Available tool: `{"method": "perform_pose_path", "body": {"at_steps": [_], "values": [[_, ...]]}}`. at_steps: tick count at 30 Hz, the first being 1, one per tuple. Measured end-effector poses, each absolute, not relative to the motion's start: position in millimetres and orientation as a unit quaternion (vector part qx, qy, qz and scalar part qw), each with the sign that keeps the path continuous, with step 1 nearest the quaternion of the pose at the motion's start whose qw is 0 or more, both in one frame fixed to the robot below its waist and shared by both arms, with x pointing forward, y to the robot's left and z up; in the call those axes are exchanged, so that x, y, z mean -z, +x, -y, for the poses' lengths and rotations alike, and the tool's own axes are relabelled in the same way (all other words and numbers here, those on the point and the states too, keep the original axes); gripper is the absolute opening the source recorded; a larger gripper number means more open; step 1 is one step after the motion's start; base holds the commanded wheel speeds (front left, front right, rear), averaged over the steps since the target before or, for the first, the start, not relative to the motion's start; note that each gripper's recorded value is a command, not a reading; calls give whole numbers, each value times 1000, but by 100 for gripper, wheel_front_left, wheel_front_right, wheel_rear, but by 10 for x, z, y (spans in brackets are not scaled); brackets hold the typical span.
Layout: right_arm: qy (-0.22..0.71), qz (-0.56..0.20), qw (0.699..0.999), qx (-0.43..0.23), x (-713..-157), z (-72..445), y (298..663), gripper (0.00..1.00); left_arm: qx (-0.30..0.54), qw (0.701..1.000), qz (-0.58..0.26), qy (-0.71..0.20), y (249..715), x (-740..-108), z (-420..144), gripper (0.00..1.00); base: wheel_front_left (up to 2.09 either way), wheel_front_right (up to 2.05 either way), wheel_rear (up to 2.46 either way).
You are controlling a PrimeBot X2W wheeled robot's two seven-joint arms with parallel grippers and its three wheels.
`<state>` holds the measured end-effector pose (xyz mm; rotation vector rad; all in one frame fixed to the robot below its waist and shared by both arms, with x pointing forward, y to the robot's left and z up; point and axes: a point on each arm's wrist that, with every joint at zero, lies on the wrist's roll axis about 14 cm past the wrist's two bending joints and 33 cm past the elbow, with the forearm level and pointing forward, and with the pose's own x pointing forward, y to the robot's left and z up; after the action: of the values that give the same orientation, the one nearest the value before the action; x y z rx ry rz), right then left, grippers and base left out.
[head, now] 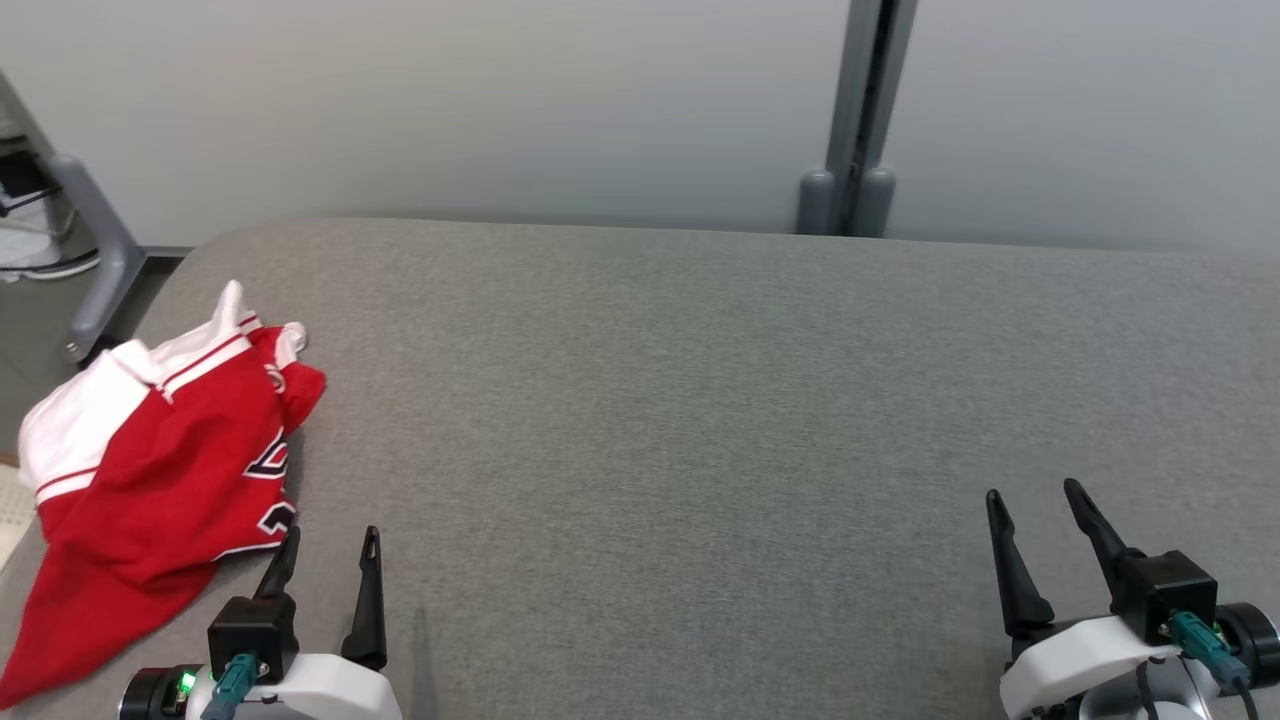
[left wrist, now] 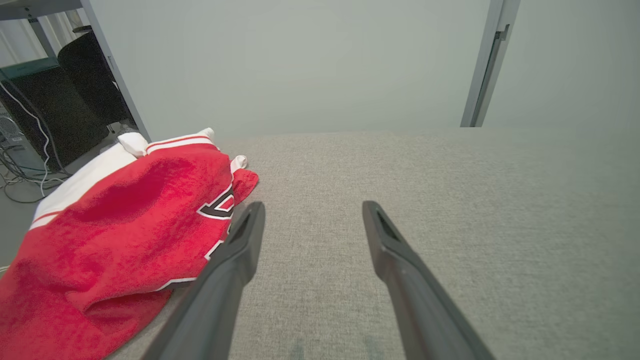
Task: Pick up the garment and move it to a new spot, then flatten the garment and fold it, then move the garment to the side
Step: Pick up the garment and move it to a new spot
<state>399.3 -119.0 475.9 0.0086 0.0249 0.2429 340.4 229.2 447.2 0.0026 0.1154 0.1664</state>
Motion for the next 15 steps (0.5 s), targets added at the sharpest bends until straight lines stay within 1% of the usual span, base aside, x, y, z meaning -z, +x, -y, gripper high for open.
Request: {"method": "perform_pose_path", "body": {"at_steps": [4, 6, 15], "values": [[10, -14, 986, -168, -4752, 852, 4047, 100, -121, 991, -61, 0, 3224, -4453, -2528, 100, 0, 0, 0], [11, -15, 984, -179, -4747, 772, 4056, 100, -133, 989, -62, 0, 3170, -4448, -2597, 100, 0, 0, 0], [21, -21, 957, -288, -4728, -29, 4035, 100, -229, 971, -66, -5, 2630, -4431, -3115, 100, 0, 0, 0]]}}
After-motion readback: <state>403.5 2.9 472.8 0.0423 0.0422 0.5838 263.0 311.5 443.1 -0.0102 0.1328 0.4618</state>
